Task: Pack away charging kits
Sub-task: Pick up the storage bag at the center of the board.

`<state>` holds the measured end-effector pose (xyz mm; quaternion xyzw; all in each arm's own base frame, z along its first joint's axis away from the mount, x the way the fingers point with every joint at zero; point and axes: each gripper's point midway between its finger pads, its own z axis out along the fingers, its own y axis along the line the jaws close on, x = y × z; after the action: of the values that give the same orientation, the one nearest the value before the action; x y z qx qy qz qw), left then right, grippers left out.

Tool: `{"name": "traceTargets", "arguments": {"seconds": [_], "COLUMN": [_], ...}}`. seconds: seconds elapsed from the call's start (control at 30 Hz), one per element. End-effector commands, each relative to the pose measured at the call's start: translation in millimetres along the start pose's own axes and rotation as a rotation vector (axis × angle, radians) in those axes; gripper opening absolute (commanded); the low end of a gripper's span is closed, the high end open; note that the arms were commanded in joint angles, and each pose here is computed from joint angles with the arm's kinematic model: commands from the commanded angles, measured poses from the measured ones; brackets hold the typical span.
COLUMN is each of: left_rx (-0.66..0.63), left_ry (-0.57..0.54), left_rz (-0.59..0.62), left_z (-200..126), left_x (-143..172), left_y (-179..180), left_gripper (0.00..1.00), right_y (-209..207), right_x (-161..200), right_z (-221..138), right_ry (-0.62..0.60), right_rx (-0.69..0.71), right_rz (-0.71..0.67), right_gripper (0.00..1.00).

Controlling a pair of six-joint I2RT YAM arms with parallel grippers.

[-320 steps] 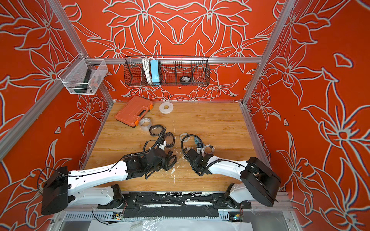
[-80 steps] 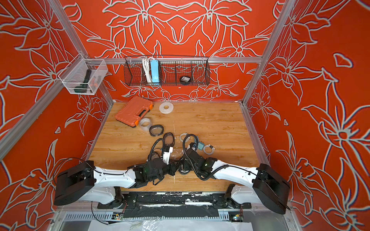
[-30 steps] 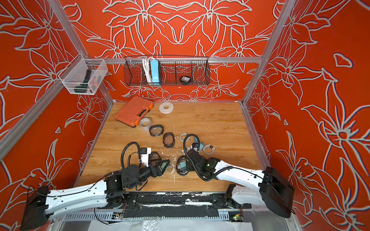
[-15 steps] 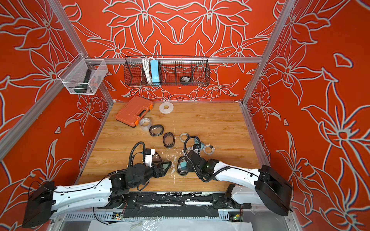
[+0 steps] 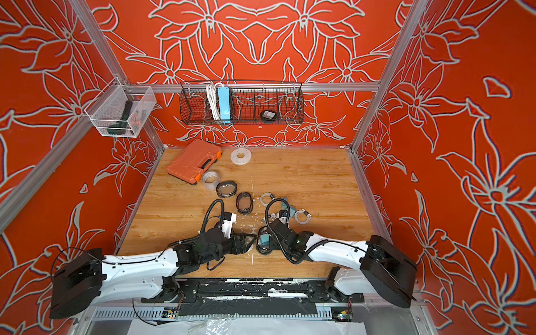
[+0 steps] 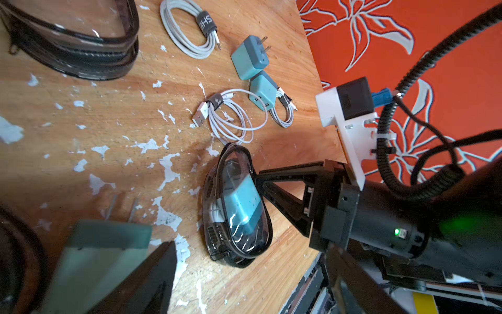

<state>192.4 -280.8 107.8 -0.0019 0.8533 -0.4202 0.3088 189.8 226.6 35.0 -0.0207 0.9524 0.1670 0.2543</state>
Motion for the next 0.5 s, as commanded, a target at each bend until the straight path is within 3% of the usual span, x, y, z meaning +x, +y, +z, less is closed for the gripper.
{"name": "traceTargets", "arguments": {"seconds": [0.0, 0.2, 0.47], "left_rx": [0.031, 0.004, -0.020], "left_ry": [0.033, 0.102, 0.167], "left_rz": [-0.010, -0.019, -0.024], "left_z": [10, 29, 49], "left_x": [-1, 10, 21], "left_y": [-11, -6, 1], "left_gripper": [0.79, 0.73, 0.68], "right_y": [-17, -27, -23], "right_x": [10, 11, 10], "right_z": [5, 5, 6], "right_ry": [0.011, -0.006, -0.006], "right_rx": [0.061, 0.089, 0.072], "right_rz": [0.007, 0.013, 0.002], "right_gripper": [0.11, 0.03, 0.01]}}
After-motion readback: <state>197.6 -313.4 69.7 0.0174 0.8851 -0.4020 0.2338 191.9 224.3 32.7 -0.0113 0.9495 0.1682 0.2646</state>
